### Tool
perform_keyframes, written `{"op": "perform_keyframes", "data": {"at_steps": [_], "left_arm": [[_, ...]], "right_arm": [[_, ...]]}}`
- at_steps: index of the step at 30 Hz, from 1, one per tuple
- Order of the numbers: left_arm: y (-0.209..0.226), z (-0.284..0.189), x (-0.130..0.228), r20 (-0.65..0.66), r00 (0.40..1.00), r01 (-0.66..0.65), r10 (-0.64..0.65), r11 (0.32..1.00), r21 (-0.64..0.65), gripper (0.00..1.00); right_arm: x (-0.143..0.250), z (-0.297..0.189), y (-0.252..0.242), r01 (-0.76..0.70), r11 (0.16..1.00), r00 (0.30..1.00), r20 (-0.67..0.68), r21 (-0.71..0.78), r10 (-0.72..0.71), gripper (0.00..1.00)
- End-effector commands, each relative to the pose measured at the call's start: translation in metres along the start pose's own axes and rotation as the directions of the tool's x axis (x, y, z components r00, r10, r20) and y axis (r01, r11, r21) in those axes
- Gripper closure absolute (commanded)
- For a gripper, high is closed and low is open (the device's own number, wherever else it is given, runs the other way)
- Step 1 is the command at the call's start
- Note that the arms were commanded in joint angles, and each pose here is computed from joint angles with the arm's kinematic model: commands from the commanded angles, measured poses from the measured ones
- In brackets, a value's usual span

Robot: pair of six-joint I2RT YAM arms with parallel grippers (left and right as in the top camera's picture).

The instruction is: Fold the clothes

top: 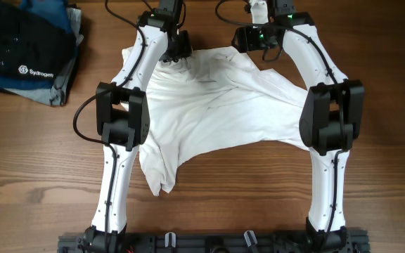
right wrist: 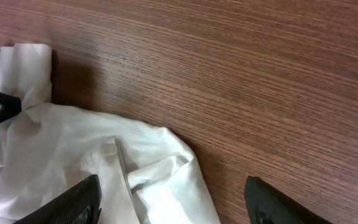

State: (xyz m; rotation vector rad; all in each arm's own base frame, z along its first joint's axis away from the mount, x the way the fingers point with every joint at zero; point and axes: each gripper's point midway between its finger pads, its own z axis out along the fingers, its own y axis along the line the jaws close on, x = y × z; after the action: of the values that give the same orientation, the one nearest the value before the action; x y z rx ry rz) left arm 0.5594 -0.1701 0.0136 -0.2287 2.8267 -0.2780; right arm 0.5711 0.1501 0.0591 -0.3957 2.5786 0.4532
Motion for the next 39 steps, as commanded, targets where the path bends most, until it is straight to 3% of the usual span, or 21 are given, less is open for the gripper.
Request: {"op": "perform_keyframes", "data": {"at_steps": [1, 3, 6, 13, 15, 18, 20, 21, 22, 30, 39], "left_arm": [[0.003, 0.002, -0.001, -0.004, 1.0, 0.002, -0.002, 1.0, 0.004, 0.6], [0.003, 0.002, -0.001, -0.004, 1.0, 0.003, -0.003, 1.0, 0.004, 0.6], [0.003, 0.002, -0.001, -0.004, 1.0, 0.002, -0.002, 1.0, 0.004, 0.6], [0.003, 0.002, -0.001, -0.005, 1.0, 0.003, -0.003, 1.0, 0.004, 0.6], [0.003, 0.002, -0.001, -0.005, 1.0, 0.003, -0.003, 1.0, 0.004, 0.61], [0.003, 0.002, -0.001, -0.006, 1.0, 0.003, -0.003, 1.0, 0.004, 0.64], [0.004, 0.002, -0.001, -0.006, 1.0, 0.003, -0.003, 1.0, 0.004, 0.77], [0.004, 0.002, -0.001, -0.007, 1.0, 0.003, -0.003, 1.0, 0.003, 0.91], [0.004, 0.002, 0.0, -0.008, 1.0, 0.003, -0.003, 1.0, 0.003, 0.96], [0.006, 0.002, -0.001, -0.003, 1.0, 0.003, -0.003, 1.0, -0.01, 0.96], [0.01, 0.002, -0.004, 0.01, 1.0, 0.004, -0.003, 0.999, -0.035, 0.96]], "right_arm": [[0.01, 0.012, -0.006, -0.005, 1.0, 0.999, -0.034, 0.0, 0.005, 0.23], [0.019, 0.019, -0.008, -0.012, 1.0, 0.998, -0.06, 0.0, 0.012, 0.24], [0.03, 0.026, -0.009, -0.025, 1.0, 0.995, -0.095, -0.002, 0.025, 0.33], [0.048, 0.039, -0.01, -0.045, 0.999, 0.988, -0.148, -0.018, 0.042, 0.36], [0.049, 0.041, -0.007, -0.05, 0.998, 0.988, -0.151, -0.04, 0.043, 0.41], [0.045, 0.041, -0.006, -0.045, 0.998, 0.99, -0.137, -0.046, 0.038, 0.73], [0.044, 0.04, -0.006, -0.046, 0.998, 0.99, -0.135, -0.048, 0.039, 0.94], [0.044, 0.04, -0.006, -0.047, 0.998, 0.99, -0.136, -0.047, 0.04, 0.95], [0.045, 0.04, -0.007, -0.048, 0.998, 0.99, -0.138, -0.047, 0.041, 0.95], [0.018, 0.009, -0.026, 0.004, 0.999, 0.998, -0.06, 0.042, -0.001, 0.95], [-0.048, -0.09, -0.042, 0.012, 0.991, 0.987, 0.158, 0.13, -0.032, 0.95]]}}
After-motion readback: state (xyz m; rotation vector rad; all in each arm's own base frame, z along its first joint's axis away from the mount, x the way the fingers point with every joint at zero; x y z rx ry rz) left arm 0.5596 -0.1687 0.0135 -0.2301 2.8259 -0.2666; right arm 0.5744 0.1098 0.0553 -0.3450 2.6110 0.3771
